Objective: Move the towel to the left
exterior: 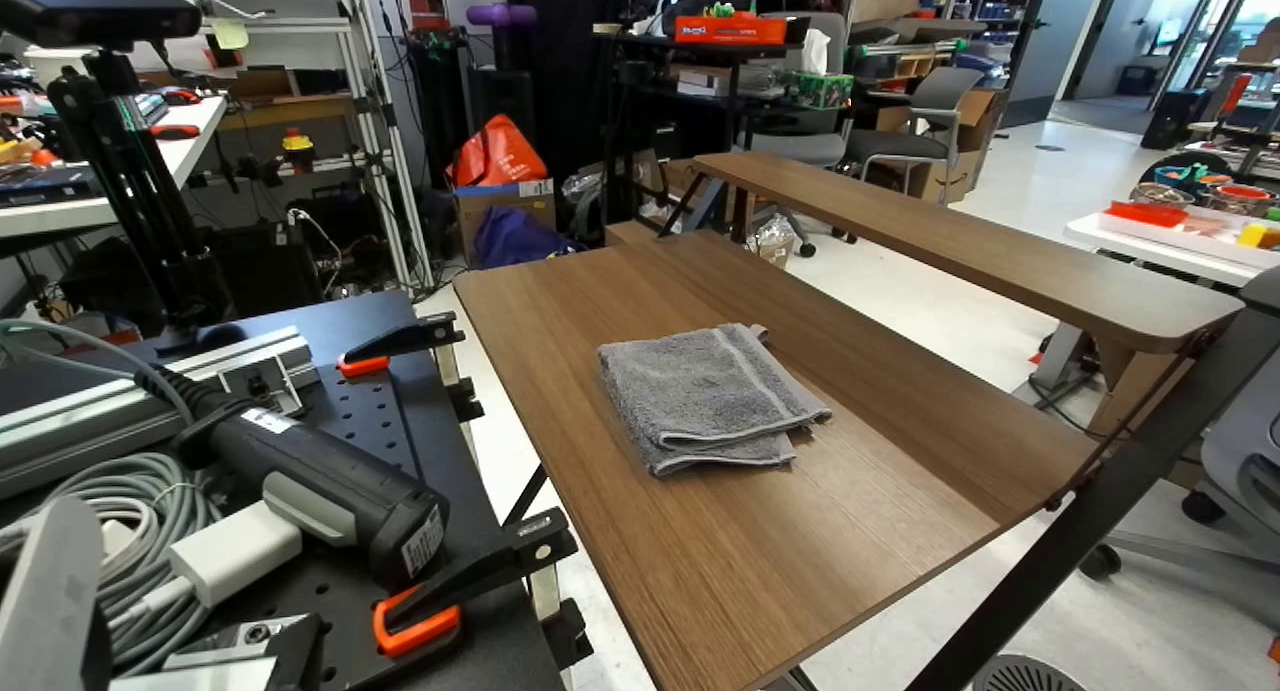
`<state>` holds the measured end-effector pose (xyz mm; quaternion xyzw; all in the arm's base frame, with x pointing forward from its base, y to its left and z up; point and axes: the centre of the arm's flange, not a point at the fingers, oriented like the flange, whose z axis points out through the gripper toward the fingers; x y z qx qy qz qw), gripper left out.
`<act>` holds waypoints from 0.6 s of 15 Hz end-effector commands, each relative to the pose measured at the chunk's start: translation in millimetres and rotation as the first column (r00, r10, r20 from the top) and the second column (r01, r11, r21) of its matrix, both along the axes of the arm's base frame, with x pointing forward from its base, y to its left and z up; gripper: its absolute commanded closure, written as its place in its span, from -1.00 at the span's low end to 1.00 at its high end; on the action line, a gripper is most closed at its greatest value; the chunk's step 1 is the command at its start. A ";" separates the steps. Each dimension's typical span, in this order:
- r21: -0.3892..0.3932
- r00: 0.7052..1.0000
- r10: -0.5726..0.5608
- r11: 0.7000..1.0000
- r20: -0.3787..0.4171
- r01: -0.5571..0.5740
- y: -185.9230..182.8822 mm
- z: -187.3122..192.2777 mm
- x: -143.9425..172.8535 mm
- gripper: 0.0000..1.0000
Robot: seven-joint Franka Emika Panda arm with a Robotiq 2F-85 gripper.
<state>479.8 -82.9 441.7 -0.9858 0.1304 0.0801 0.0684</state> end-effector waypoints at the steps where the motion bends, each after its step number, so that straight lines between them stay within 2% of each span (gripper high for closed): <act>1: -0.096 1.000 0.015 0.995 0.024 -0.013 45.8 -46.7 31.6 -1.00; 6: -0.193 0.997 0.053 0.980 0.056 -0.042 96.7 -124.9 58.3 -1.00; 9: -0.235 0.999 0.016 0.972 0.050 -0.004 100.2 -158.0 68.6 -1.00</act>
